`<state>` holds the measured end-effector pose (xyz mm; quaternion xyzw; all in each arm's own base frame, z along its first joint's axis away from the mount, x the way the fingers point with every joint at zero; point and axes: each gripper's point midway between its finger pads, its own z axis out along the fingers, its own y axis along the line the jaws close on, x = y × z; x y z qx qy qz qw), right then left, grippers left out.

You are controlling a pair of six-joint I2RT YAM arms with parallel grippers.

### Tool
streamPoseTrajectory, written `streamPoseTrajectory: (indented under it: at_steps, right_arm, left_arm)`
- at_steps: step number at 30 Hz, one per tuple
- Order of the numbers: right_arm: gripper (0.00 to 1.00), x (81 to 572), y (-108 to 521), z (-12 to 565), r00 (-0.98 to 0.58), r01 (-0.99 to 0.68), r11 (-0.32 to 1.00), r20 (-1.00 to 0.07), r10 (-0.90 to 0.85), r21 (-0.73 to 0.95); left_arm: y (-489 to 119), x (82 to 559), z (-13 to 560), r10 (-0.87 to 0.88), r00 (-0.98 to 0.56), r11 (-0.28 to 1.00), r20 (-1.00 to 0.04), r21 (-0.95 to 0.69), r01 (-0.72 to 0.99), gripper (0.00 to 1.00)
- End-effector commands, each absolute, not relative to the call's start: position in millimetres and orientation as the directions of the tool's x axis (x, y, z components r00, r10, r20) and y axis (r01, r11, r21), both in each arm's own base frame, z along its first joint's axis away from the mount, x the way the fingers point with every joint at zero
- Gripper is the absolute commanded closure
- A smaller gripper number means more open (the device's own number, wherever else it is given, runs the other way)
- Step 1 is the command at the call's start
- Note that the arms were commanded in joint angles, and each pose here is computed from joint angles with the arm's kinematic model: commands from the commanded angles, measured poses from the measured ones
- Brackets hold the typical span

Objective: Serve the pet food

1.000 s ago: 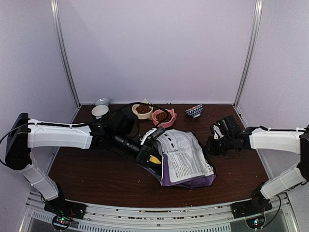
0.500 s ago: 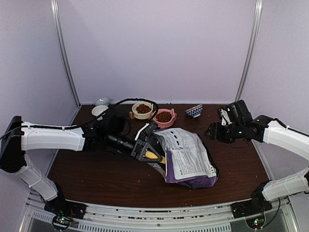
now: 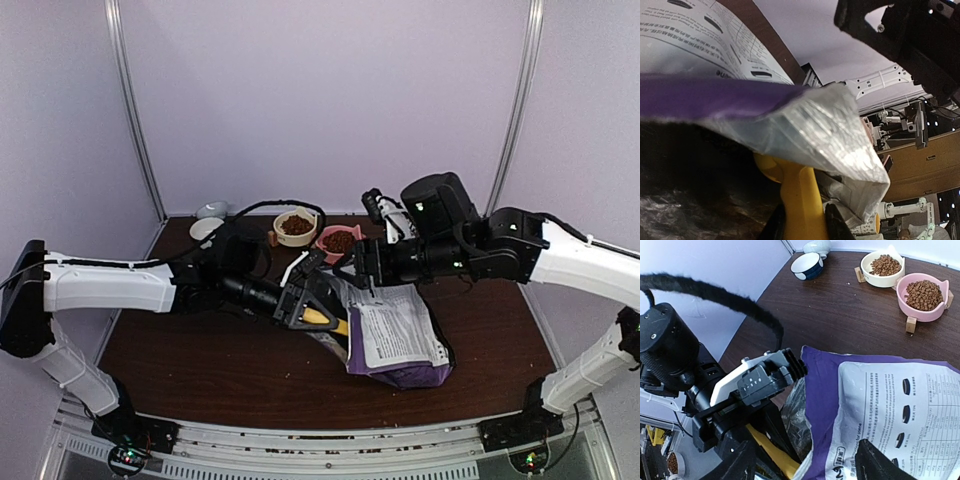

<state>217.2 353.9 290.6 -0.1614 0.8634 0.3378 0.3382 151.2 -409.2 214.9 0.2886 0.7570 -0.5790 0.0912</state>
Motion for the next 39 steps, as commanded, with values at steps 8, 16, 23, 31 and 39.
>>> streamPoseTrajectory:
  at_steps: [8, 16, 23, 31, 39]
  right_arm:
    - [0.81, 234, 349, 245, -0.725, -0.408, 0.887, -0.667, -0.172, 0.215]
    - [1.0, 242, 313, 269, -0.687, -0.292, 0.927, -0.726, -0.031, 0.237]
    - [1.0, 240, 303, 274, -0.688, -0.262, 0.921, -0.725, 0.033, 0.29]
    - [1.0, 239, 298, 289, -0.678, -0.239, 0.896, -0.725, 0.122, 0.374]
    - [1.0, 243, 284, 298, -0.659, -0.2, 0.873, -0.72, 0.216, 0.444]
  left_arm:
    - [-410, 161, 264, 0.199, -0.799, 0.072, -0.567, -0.805, 0.589, 1.0]
    - [-390, 180, 273, 0.053, -0.862, 0.058, -0.504, -0.86, 0.506, 1.0]
    - [-379, 181, 280, 0.017, -0.893, 0.013, -0.45, -0.893, 0.451, 1.0]
    - [-372, 182, 288, -0.003, -0.918, -0.038, -0.397, -0.917, 0.397, 1.0]
    - [-363, 181, 286, -0.011, -0.917, -0.028, -0.398, -0.917, 0.398, 1.0]
